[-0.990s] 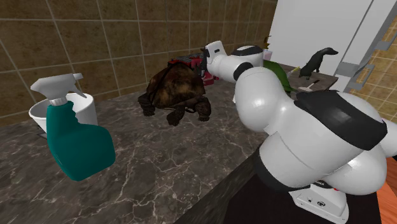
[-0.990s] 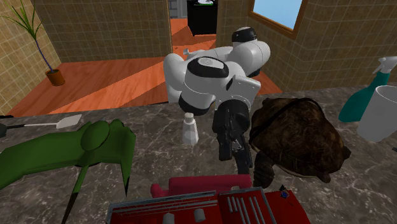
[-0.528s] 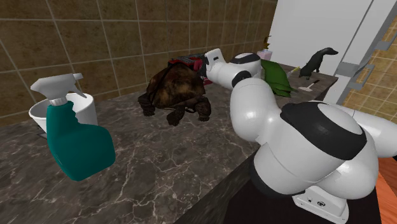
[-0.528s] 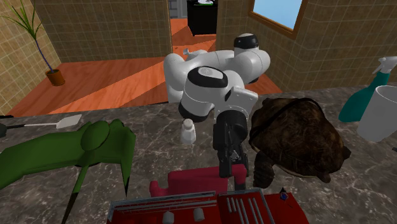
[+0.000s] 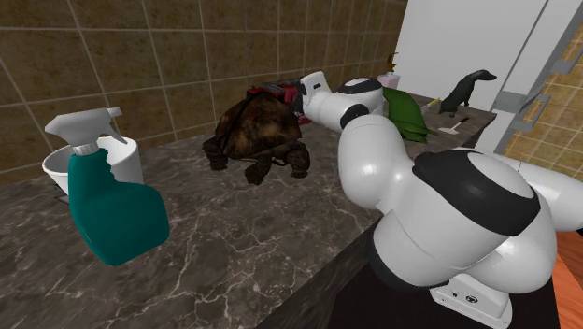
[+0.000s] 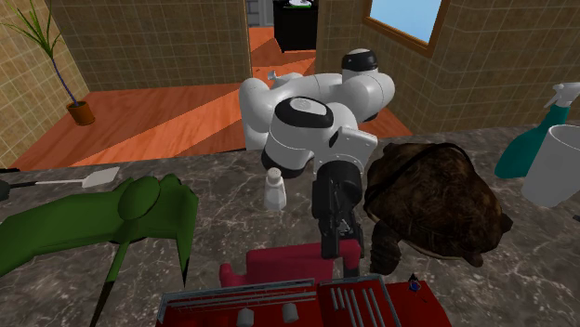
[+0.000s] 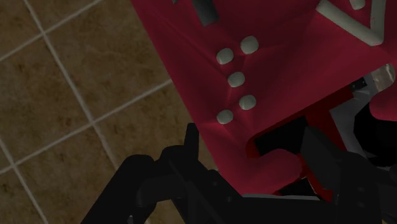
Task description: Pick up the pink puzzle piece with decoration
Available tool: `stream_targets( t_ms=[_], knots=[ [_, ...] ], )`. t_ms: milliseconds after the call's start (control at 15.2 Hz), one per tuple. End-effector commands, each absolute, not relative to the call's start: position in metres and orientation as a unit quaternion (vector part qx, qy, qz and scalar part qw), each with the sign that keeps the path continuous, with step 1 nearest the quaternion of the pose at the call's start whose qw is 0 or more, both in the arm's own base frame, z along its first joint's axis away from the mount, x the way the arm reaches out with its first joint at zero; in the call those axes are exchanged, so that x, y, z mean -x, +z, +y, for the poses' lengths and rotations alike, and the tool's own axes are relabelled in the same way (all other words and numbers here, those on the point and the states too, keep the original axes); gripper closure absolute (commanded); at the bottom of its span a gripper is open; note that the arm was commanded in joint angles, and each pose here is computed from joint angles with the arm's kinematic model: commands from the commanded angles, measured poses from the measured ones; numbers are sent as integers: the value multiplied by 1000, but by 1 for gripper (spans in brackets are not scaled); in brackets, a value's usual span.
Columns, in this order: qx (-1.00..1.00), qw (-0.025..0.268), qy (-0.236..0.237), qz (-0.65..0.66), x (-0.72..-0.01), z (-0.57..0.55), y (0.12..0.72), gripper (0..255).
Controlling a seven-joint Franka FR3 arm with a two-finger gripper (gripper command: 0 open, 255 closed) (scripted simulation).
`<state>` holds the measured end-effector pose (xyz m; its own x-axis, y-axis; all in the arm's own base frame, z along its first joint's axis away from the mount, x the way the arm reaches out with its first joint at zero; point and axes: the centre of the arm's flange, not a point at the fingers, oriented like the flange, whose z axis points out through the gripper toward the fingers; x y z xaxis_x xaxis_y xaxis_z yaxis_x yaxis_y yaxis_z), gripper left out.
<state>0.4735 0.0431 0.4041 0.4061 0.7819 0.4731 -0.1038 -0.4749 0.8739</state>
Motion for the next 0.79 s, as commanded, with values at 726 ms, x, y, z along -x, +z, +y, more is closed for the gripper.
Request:
stream_targets(
  t_ms=[726],
  knots=[
    [-707, 453, 487, 240, -473, 42, 467, 255]
  ],
)
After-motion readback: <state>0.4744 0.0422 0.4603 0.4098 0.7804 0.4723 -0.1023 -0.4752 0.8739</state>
